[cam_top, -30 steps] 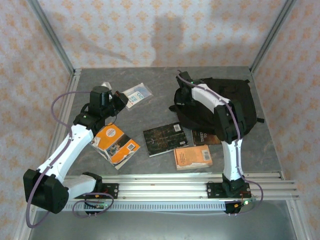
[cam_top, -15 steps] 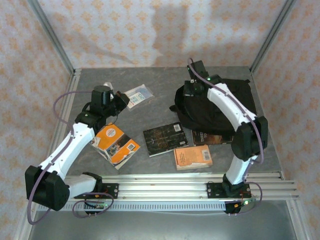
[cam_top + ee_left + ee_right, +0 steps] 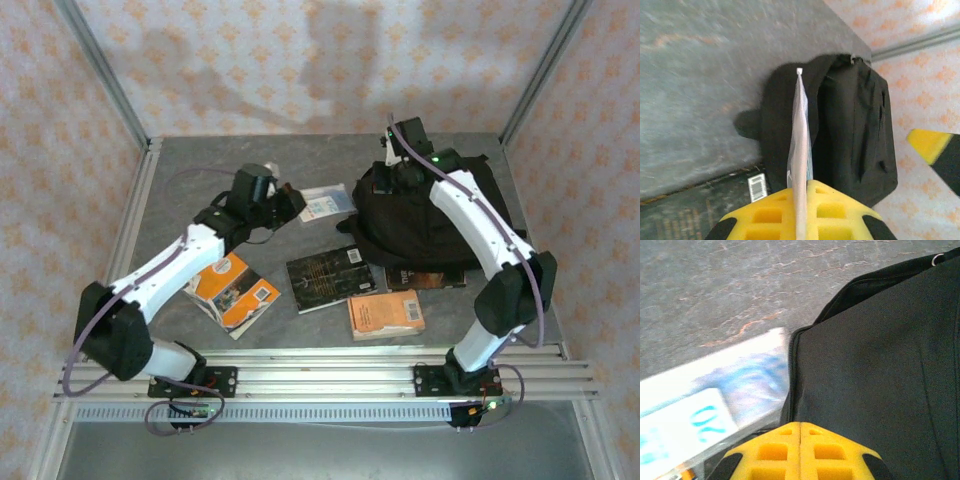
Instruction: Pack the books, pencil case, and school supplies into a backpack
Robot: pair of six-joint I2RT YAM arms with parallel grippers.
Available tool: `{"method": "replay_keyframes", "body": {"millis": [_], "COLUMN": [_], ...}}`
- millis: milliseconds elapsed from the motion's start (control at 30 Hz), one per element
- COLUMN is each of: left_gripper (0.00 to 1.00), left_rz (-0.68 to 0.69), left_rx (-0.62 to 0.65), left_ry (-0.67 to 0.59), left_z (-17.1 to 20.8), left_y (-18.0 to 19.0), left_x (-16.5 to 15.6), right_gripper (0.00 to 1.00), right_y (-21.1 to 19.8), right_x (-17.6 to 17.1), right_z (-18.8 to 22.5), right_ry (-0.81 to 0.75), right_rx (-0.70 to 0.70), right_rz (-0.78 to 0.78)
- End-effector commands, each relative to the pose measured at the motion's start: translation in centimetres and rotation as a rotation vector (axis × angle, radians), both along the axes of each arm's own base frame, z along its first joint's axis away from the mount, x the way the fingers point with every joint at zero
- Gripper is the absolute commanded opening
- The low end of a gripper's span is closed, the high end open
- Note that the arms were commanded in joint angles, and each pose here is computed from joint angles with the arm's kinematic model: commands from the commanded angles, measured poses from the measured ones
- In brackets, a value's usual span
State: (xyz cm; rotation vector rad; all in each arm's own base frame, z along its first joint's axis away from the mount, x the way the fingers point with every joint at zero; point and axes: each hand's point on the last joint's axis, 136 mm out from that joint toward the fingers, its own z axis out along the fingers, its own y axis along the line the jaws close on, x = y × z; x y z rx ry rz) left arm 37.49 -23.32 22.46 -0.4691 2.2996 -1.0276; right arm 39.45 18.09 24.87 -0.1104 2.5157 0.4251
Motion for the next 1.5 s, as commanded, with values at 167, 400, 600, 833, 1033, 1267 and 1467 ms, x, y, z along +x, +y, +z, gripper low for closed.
{"method": "replay_keyframes", "body": {"millis": [167, 400, 600, 833, 1033, 1267, 1467], "left_gripper": [0.0, 0.0, 0.0, 0.0, 0.0, 0.0, 0.0], "left_rz": [-0.112, -0.12, -0.125, -0.13, -0.134, -0.12, -0.166], "left_rx": [-0.219, -0.324, -0.325, -0.343, -0.332, -0.246, -0.197], "left_ry": [-0.055, -0.098, -0.136, -0.125, -0.124, -0.107, -0.078], "left_z": [2.4, 3.5, 4.5, 4.3, 4.1, 3.3, 2.3], "left_y": [-6.5, -7.7, -7.5, -8.1, -8.4, -8.2, -9.5], "left_x": [1.4, 2.2, 2.1, 2.2, 2.3, 3.2, 3.9], "right_gripper": [0.0, 0.29, 0.61, 0.67, 0.35, 0.0, 0.0], "right_y": [-0.7, -1.9, -2.6, -4.7, -6.2, -8.7, -9.3], "right_x": [-2.3, -2.3, -2.0, -0.5, 0.7, 1.4, 1.6], "right_z": [1.8, 0.1, -2.3, -3.1, -2.0, 1.9, 5.4], "right_ry": [0.003, 0.034, 0.092, 0.063, 0.003, -0.099, -0.214], "right_rx": [0.016, -0.039, -0.115, -0.238, -0.312, -0.446, -0.481], "right_rz": [0.019, -0.025, -0.039, -0.113, -0.175, -0.22, -0.183]}}
